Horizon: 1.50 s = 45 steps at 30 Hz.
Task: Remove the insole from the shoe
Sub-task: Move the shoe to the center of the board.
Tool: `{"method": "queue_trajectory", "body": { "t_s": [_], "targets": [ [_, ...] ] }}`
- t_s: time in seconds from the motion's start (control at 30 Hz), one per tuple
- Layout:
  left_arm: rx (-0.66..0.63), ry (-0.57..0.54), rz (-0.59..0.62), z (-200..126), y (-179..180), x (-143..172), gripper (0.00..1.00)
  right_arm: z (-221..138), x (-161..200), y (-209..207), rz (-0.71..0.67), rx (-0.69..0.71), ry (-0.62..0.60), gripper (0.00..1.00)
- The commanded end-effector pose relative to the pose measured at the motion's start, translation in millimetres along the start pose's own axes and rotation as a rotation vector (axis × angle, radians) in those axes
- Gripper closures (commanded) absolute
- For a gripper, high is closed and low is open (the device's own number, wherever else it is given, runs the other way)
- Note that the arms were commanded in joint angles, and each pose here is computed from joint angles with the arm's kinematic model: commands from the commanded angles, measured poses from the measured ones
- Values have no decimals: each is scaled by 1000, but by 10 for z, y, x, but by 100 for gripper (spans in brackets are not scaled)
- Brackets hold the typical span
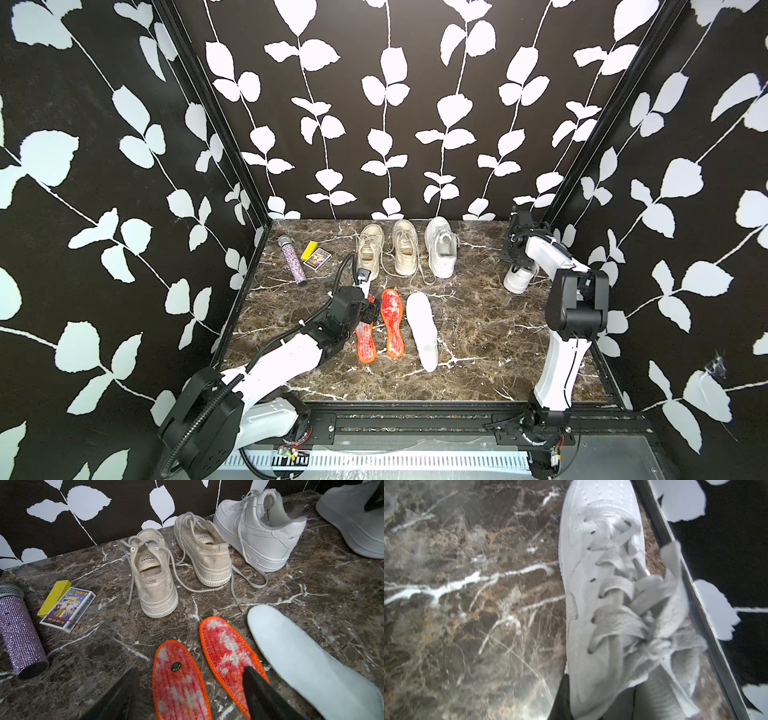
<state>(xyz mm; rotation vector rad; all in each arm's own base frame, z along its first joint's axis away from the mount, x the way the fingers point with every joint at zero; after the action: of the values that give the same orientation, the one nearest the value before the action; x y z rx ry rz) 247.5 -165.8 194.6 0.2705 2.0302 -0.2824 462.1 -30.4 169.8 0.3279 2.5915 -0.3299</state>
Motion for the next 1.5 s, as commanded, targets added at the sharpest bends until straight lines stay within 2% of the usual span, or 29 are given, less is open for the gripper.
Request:
{"method": "queue_trajectory", "body": {
  "t_s": [0.0, 0.23, 0.53, 0.7, 0.8, 0.87, 1.07, 1.33, 1.47],
  "targets": [
    [9, 4, -28, 18, -21, -93, 20, -414, -135, -74, 3, 43, -127, 100],
    [6, 20, -84, 25, -29, -106, 20, -821, 176, 8, -27, -40, -159, 100],
    [-10, 48, -135, 8, -28, -151, 20, -1375, 917, 284, -153, -163, -151, 100],
    [106, 112, -105, 80, -192, -192, 20, -1662, 1354, 528, -293, -197, -141, 100],
    [139, 115, -114, 114, -261, -212, 20, -1743, 1601, 635, -338, -233, -118, 100],
    [118, 113, -106, 127, -285, -237, 20, -1805, 1747, 707, -366, -259, -123, 100],
    [143, 109, -46, 141, -591, -276, 19, -1837, 2110, 975, -423, -355, -72, 100],
    [185, 126, -59, 180, -804, -244, 20, -1777, 2255, 1275, -407, -483, -42, 100],
    [196, 135, -66, 155, -840, -202, 20, -1765, 2270, 1336, -400, -523, -24, 87]
  ]
}}
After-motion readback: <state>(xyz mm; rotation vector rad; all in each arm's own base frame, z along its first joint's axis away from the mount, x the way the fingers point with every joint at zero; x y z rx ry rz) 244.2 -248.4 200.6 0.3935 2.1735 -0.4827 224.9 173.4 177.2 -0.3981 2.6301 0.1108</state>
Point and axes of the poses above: each gripper's point midway between its finger pads, its own z axis out along the fingers, its own y axis along the line the jaws close on, x = y × z, the point moved 8 cm from there along -z, back along the fingers, and after that the axes turned 8 degrees about -z, right-handed, at the moved point
